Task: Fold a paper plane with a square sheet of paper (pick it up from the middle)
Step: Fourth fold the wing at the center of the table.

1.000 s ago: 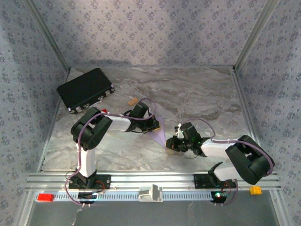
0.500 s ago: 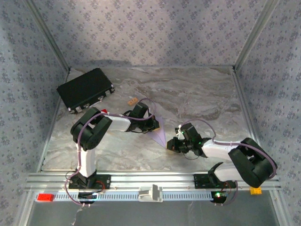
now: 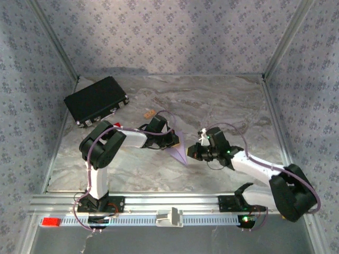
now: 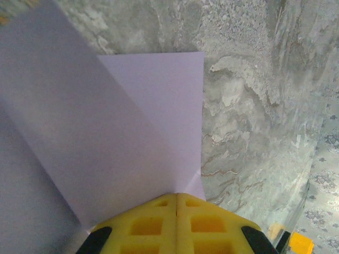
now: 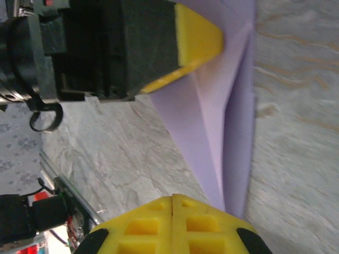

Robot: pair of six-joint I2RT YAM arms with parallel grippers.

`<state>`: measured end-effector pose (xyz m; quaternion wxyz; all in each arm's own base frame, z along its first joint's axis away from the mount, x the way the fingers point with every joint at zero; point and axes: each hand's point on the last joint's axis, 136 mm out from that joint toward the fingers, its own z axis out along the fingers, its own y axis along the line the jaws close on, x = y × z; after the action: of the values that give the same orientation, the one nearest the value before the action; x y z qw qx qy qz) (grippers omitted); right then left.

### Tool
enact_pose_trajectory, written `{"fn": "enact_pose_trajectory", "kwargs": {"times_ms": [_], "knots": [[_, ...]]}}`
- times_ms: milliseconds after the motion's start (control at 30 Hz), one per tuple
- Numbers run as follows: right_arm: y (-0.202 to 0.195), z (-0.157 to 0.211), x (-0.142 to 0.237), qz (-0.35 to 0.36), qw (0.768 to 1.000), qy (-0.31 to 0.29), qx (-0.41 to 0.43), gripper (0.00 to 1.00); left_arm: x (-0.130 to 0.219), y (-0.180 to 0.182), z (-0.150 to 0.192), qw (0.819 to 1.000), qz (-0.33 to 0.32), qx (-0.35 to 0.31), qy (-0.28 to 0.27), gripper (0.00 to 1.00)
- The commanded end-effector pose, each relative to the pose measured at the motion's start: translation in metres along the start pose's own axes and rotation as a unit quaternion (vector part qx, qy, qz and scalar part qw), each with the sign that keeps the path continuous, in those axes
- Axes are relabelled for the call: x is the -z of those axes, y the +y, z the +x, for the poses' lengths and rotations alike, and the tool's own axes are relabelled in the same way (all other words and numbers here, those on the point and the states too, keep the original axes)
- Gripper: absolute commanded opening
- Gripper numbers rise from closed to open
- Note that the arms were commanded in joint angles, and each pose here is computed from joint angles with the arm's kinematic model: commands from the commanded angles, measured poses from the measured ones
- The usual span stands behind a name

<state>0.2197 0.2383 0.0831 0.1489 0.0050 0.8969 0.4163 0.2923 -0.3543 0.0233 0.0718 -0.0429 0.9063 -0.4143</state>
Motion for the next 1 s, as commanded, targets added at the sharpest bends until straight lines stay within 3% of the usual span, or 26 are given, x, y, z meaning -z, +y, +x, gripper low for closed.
{"fn": "enact_pose_trajectory", "kwargs": {"times_ms": [0, 200, 400, 700, 967], "knots": [[0.016, -0.007, -0.015, -0.025, 0.999, 0.021, 0.014, 0.01, 0.003, 0.02, 0.001, 0.999, -0.035, 0.008, -0.006, 0.02], [0.015, -0.009, -0.046, -0.003, 0.999, 0.049, 0.021, 0.0, 0.003, 0.02, 0.001, 0.999, -0.036, 0.008, -0.005, 0.02], [-0.011, 0.0, -0.063, 0.033, 0.997, 0.069, 0.002, 0.0, 0.003, 0.021, 0.001, 0.999, -0.036, 0.009, -0.005, 0.02], [-0.049, 0.04, -0.061, 0.047, 0.994, 0.087, -0.036, 0.0, 0.004, 0.025, 0.001, 0.999, -0.041, 0.012, -0.006, 0.02], [-0.051, 0.049, -0.052, 0.042, 0.995, 0.083, -0.037, 0.01, 0.004, 0.029, 0.0, 0.999, -0.043, 0.02, -0.009, 0.01]]}}
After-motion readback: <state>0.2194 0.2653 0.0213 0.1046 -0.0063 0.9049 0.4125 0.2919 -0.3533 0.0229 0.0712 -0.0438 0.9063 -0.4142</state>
